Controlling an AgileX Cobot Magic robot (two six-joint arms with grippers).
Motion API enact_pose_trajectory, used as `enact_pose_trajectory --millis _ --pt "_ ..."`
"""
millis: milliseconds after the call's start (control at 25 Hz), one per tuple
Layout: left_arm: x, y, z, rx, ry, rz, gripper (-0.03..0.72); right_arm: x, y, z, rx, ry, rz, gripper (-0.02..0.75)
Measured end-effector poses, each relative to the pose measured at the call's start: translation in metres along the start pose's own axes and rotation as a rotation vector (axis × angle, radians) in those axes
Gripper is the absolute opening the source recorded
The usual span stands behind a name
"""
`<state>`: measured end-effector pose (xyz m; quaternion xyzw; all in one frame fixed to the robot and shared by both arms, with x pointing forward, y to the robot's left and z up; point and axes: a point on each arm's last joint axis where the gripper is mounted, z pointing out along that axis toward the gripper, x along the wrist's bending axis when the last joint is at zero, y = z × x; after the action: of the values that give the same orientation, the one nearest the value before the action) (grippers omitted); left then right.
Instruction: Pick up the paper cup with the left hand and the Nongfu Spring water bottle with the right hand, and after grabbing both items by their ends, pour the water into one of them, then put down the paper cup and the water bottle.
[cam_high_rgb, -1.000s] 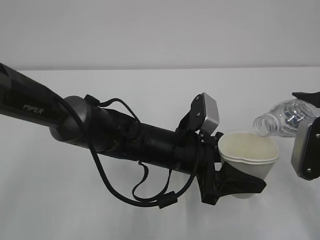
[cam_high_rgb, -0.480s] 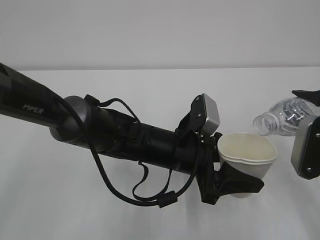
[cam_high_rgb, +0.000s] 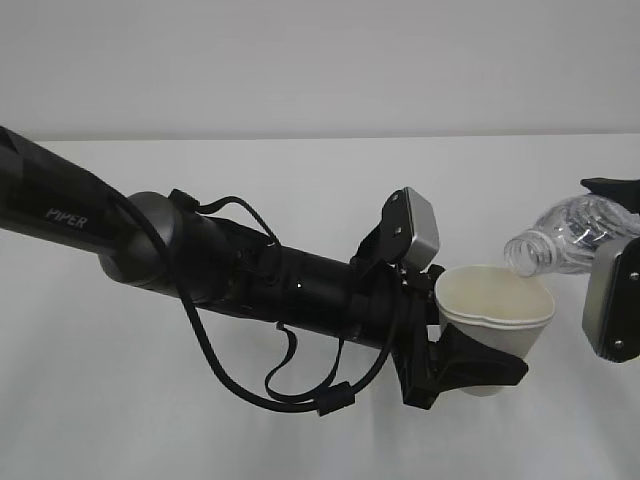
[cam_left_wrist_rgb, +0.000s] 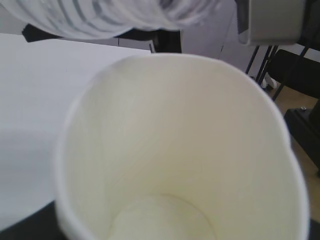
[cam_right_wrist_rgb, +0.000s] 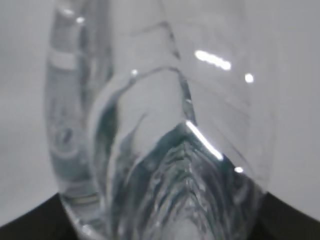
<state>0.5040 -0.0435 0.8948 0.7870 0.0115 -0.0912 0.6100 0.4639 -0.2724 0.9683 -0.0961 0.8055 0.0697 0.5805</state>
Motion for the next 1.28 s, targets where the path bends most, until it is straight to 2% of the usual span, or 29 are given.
enact_pose_trajectory --millis 1280 --pt "0.0 0.0 0.0 0.0 0.0 0.0 0.435 -0.0062 -0.0003 0.002 -0.003 -0.024 -0.063 0.448"
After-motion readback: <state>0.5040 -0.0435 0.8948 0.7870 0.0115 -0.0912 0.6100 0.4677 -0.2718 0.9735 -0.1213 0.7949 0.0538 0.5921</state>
